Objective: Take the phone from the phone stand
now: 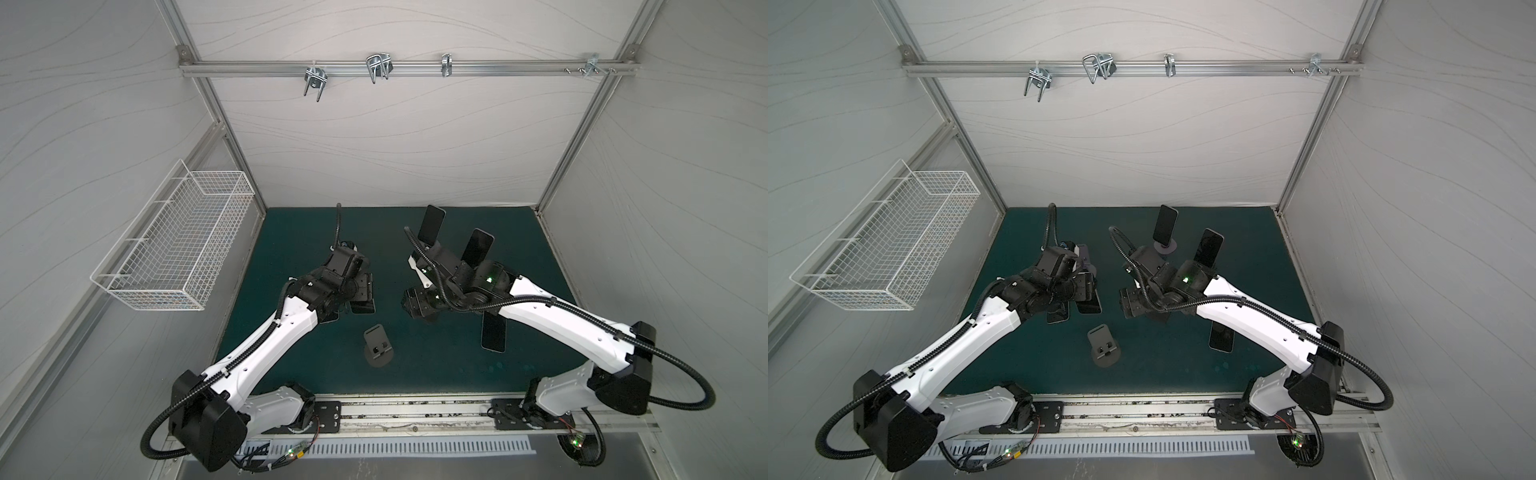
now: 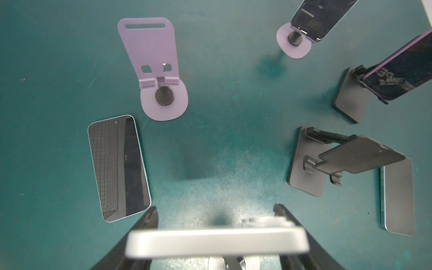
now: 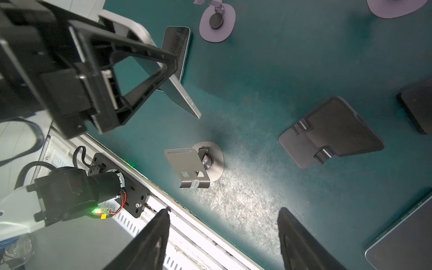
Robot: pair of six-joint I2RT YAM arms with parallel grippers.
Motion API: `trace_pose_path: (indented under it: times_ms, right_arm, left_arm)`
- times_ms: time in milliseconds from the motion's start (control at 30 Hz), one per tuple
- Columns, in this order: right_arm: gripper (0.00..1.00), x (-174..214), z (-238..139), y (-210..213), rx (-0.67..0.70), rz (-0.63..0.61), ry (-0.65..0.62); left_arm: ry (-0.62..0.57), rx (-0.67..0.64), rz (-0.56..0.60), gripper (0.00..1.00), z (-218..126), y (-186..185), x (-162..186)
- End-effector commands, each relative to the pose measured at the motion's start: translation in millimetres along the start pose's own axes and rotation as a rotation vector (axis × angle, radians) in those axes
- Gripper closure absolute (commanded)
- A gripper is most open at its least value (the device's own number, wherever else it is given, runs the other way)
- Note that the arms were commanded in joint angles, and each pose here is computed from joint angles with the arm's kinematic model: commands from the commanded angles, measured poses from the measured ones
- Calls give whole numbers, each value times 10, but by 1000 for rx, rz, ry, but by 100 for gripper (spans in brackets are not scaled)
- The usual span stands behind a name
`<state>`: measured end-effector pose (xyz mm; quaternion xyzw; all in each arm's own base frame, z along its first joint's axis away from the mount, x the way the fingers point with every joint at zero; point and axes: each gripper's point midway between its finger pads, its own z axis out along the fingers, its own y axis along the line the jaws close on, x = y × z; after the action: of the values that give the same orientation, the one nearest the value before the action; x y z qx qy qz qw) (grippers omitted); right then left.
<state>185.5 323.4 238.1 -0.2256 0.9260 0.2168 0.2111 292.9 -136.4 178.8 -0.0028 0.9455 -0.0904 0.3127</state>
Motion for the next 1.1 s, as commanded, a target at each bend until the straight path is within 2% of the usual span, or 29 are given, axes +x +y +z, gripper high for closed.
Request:
trace_pose_path:
  times_ms: [0, 233, 467, 600, 767, 1067]
  right_arm:
    - [26, -47, -4, 40, 5, -27, -12]
    - [26, -37, 25, 41, 3, -40, -5]
    - [25, 2, -6, -3, 12, -65, -3]
    - [25, 17, -56, -47, 9, -60, -6]
    - [25, 16, -142, -152, 3, -29, -24]
    - [25, 16, -222, -367, 12, -7, -30]
  left_arm:
    - [-3, 67, 20, 46, 35, -177, -158]
    - [131, 63, 84, 46, 251, -253, -91]
    - [218, 37, 79, 46, 451, -275, -137]
    - [309, 13, 86, 48, 562, -288, -138]
    - [334, 5, 93, 48, 667, -326, -189]
    - [445, -36, 102, 49, 930, -330, -107]
